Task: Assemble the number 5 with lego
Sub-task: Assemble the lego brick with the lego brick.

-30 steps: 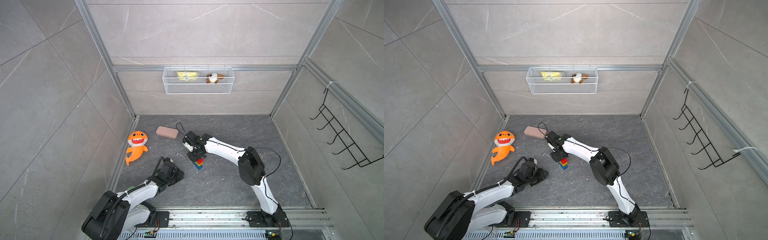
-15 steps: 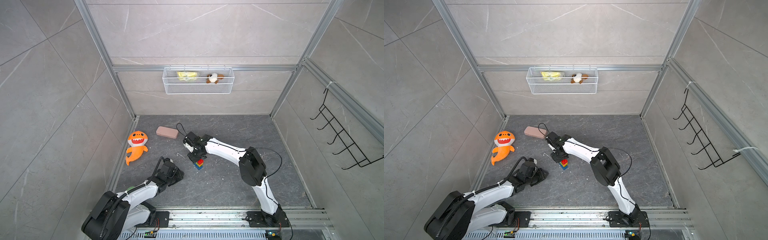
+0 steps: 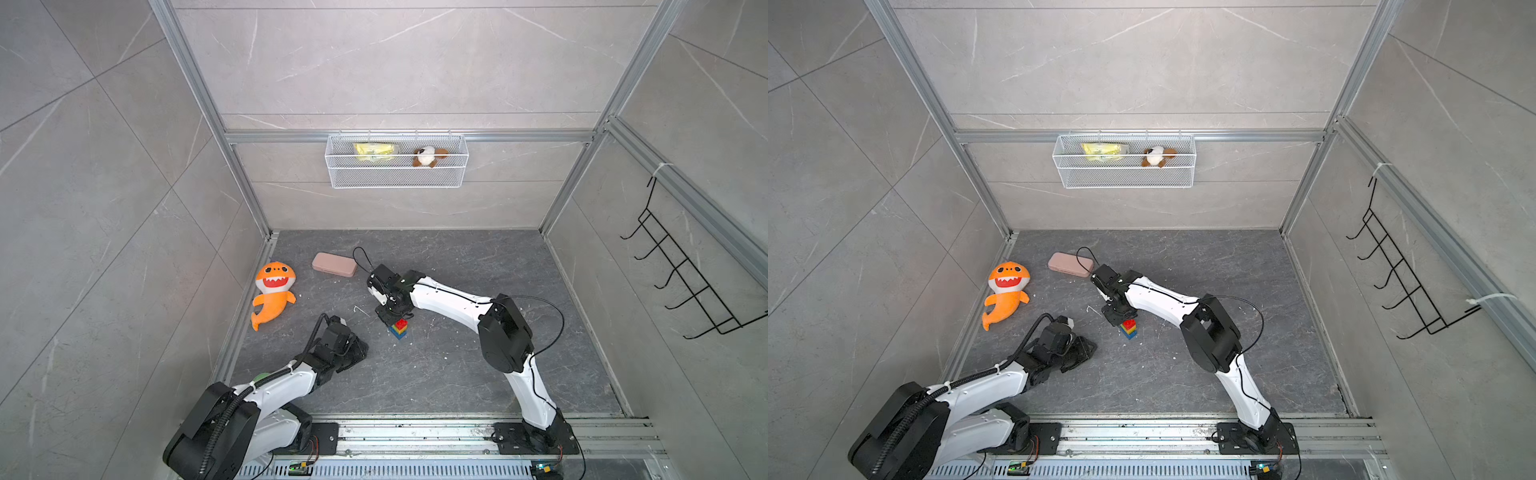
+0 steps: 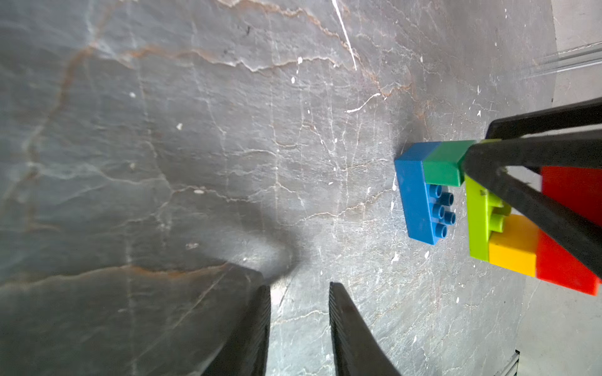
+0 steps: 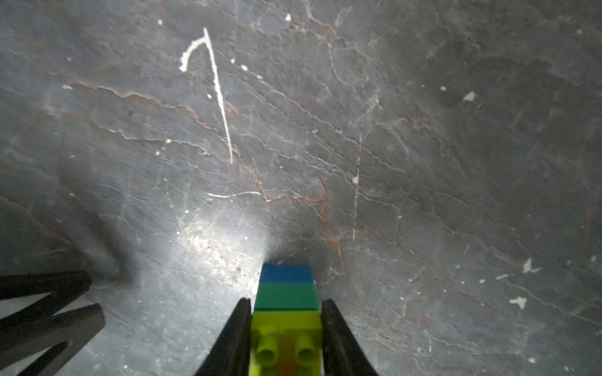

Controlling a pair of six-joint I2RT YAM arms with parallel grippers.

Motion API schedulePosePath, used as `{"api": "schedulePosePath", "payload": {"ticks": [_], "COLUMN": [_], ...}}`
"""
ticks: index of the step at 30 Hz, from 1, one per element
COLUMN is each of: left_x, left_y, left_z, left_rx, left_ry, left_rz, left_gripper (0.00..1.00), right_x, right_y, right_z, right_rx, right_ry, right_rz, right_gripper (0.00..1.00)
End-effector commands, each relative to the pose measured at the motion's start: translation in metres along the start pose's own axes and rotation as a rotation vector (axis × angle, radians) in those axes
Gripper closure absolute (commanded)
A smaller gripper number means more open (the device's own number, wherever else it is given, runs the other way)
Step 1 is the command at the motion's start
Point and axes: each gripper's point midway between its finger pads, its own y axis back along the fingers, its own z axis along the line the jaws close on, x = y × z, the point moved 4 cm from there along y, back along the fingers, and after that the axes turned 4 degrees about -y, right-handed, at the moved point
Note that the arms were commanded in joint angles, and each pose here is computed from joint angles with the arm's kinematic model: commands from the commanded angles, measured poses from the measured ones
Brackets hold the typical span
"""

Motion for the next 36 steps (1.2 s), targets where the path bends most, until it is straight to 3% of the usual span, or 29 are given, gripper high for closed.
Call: {"api": "schedulePosePath", "payload": {"ticks": [1,36], "left_x": [0.000,0.002], "left_y": [0.001,-0.001], "left_z": [0.003,0.006], "left_rx": [-0.001,-0.010], "left_ry": [0.016,0.022], "left_rz": [-0.004,-0.005], "left_gripper": [0.65,0.65], "right_x": [0.023,0.032], "right_y": [-0.015,-0.029], "right_z": [-0.013,-0.013], "right_rx": [0.072,0.055], "right_ry": [-0.015,-0.013], "right_rz": [0.099,0.159], "right_gripper": [0.75,0.78]}}
